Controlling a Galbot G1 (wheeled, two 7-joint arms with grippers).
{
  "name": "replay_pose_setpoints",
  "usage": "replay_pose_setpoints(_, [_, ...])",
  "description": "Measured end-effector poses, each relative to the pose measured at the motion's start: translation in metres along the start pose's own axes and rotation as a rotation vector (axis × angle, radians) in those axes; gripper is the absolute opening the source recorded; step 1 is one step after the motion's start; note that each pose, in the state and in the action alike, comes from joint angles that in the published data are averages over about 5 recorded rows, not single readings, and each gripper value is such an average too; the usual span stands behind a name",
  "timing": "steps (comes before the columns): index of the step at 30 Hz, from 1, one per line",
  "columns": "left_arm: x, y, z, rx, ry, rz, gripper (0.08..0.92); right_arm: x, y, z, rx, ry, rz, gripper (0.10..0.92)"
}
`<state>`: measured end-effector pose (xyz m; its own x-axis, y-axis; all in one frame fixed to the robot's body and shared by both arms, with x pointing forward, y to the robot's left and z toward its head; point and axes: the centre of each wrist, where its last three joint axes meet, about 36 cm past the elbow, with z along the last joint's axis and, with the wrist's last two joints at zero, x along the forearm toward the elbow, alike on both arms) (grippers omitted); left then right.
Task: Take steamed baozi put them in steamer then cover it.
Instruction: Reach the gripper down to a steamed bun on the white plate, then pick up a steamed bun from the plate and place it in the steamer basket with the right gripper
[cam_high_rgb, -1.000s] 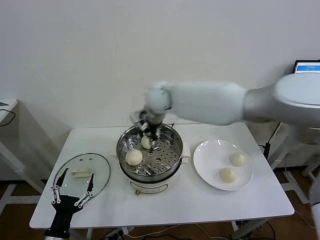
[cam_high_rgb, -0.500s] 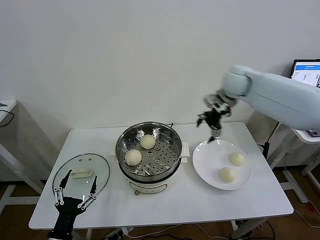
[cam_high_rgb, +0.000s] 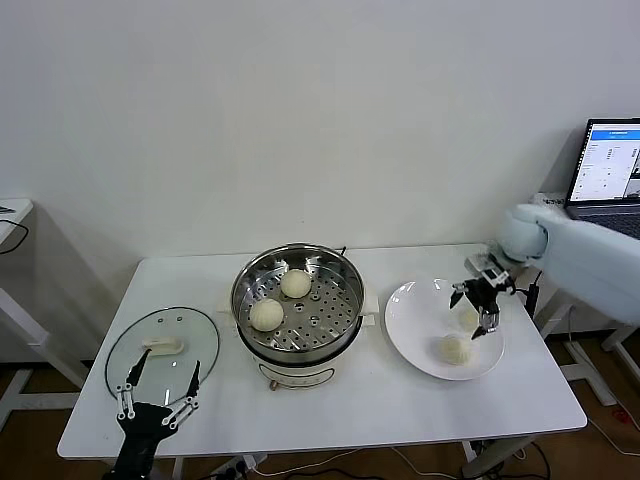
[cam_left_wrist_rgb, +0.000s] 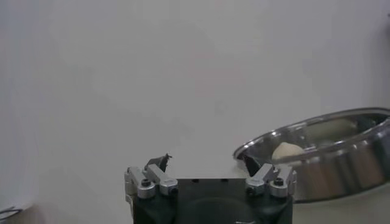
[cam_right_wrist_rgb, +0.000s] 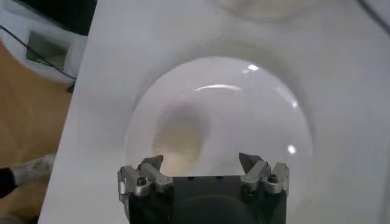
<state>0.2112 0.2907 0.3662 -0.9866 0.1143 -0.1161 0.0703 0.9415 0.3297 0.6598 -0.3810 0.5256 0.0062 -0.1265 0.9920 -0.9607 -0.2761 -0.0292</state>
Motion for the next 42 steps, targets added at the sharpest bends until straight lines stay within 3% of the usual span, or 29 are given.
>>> replay_pose_setpoints(19, [-0.001,0.003,-0.001,-0.014,-0.007,0.001,0.823,-0.062,0.009,-0.003,-0.013,0.006,-0.001,0.823])
replay_pose_setpoints(24, [-0.001,0.003,-0.001,-0.015,-0.010,-0.001,0.823,-0.064,0.011,-0.003,-0.016,0.015,0.004,0.746])
replay_pose_setpoints(28, [-0.001,0.004,-0.001,-0.016,-0.012,-0.002,0.823,-0.064,0.013,-0.004,-0.017,0.018,0.010,0.681])
replay_pose_setpoints(35, [-0.001,0.004,-0.002,-0.016,-0.017,-0.005,0.823,-0.052,0.012,-0.006,0.002,0.024,0.030,0.644])
replay_pose_setpoints(42, [-0.004,0.007,-0.004,-0.020,-0.027,-0.009,0.823,-0.003,-0.009,-0.026,0.112,0.011,0.091,0.642])
